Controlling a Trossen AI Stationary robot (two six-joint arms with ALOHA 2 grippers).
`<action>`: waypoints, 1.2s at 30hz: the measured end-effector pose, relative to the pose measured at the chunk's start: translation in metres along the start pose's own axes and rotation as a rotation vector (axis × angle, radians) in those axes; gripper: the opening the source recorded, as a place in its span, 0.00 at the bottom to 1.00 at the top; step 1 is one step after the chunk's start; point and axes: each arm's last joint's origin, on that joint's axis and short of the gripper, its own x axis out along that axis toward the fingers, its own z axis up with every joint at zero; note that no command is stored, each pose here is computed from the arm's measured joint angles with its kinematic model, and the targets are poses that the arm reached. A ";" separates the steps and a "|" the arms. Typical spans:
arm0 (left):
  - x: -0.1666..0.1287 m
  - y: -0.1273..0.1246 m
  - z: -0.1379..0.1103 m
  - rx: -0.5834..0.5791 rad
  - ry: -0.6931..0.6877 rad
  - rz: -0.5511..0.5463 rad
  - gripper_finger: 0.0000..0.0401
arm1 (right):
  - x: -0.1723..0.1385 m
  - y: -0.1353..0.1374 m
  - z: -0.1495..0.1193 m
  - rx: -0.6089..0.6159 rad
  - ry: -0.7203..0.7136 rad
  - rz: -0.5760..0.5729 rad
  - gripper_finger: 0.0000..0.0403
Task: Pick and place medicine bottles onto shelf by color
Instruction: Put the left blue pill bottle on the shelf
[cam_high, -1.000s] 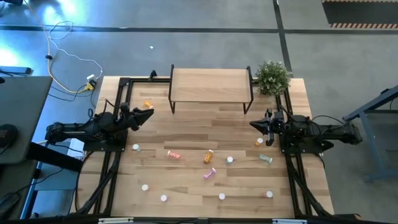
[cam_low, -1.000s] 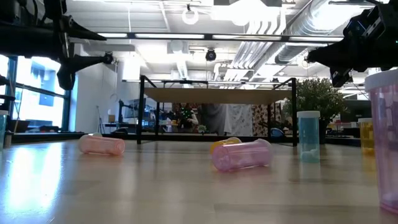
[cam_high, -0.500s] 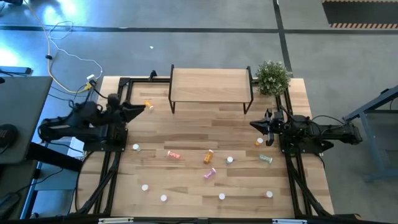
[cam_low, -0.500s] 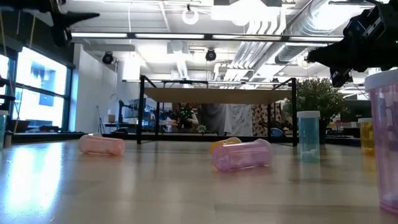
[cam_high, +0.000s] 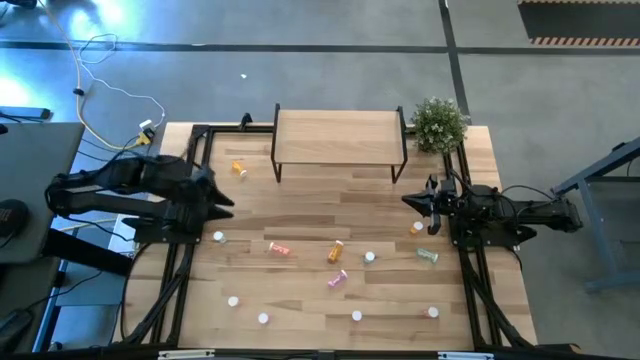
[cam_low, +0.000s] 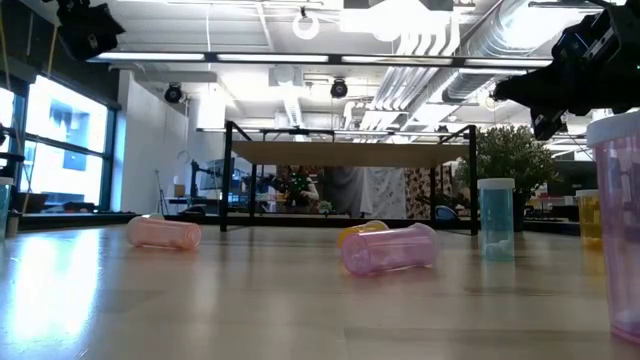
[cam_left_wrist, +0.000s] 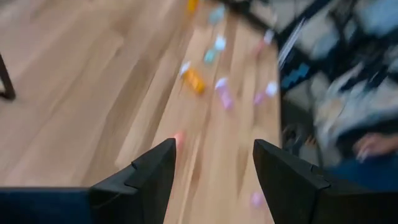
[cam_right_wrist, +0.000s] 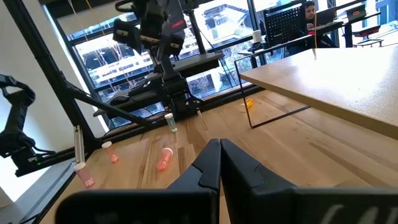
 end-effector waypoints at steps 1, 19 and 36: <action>0.003 0.000 0.000 0.016 0.038 0.013 0.52 | 0.000 0.000 0.000 0.000 0.000 0.000 0.00; 0.031 0.009 -0.008 0.166 0.601 0.230 0.52 | 0.000 0.000 0.000 0.000 0.000 -0.001 0.00; 0.069 -0.010 -0.021 0.329 0.795 0.370 0.52 | 0.000 0.000 0.000 0.000 -0.002 -0.004 0.00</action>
